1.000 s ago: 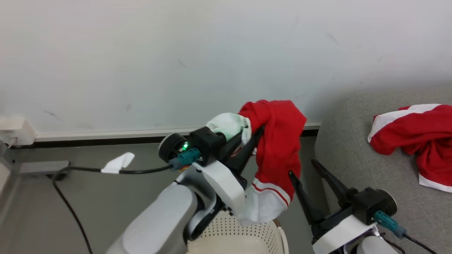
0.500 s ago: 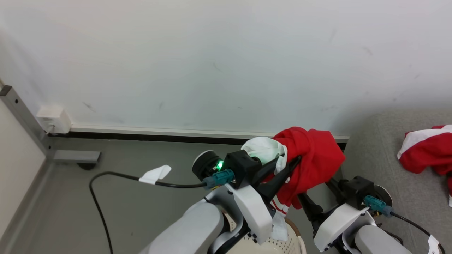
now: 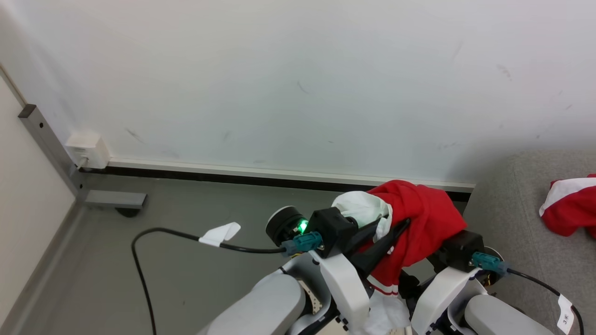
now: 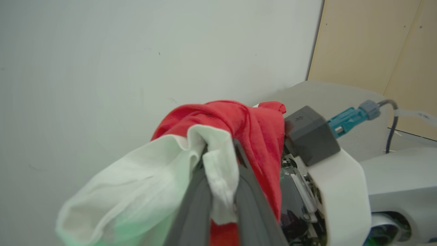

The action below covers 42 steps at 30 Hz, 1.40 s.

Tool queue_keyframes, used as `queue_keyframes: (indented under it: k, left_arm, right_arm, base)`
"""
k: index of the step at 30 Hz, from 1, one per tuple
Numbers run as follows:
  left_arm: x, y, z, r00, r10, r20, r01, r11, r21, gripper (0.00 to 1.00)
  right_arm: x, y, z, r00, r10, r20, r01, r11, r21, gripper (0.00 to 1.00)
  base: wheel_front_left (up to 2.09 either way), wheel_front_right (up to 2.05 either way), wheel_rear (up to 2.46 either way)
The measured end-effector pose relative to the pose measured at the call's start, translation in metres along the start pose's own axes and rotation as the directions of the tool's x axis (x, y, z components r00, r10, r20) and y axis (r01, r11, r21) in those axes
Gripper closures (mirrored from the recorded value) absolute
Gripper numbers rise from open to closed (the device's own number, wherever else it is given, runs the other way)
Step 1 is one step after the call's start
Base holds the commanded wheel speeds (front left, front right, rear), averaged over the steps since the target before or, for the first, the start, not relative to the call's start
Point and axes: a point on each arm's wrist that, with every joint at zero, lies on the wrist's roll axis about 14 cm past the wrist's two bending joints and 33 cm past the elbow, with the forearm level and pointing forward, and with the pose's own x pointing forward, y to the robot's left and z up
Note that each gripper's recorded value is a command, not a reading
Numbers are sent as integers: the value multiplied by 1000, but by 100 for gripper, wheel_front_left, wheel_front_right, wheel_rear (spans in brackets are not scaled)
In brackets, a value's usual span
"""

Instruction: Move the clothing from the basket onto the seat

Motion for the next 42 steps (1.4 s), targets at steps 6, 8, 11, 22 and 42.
queue_keyframes:
  k: [6, 8, 11, 22, 42]
  left_arm:
    - [0, 1, 0, 1000, 3, -2, -3, 1000, -3, 100]
    - [0, 4, -1, 1000, 11, -5, -11, 1000, -3, 100]
    - [-1, 9, -4, 1000, 25, -14, -25, 1000, -9, 100]
    - [1, 21, -14, 998, 61, -35, -62, 998, -33, 100]
    - [20, 14, -37, 997, 27, -79, -32, 997, -68, 55]
  right_arm:
    - [5, 6, 6, 1000, 25, 8, -25, 1000, -2, 100]
    - [6, 5, 15, 999, 25, 34, -25, 1000, 0, 100]
    - [5, 2, 26, 998, 19, 67, -18, 1000, -7, 100]
    - [-15, -12, 36, 991, -33, 131, 34, 999, -3, 100]
    - [-63, -55, 85, 921, -204, 331, 211, 977, 15, 100]
  base:
    - [0, 0, 0]
    - [0, 0, 0]
    - [0, 0, 0]
    - [0, 0, 0]
    - [0, 0, 0]
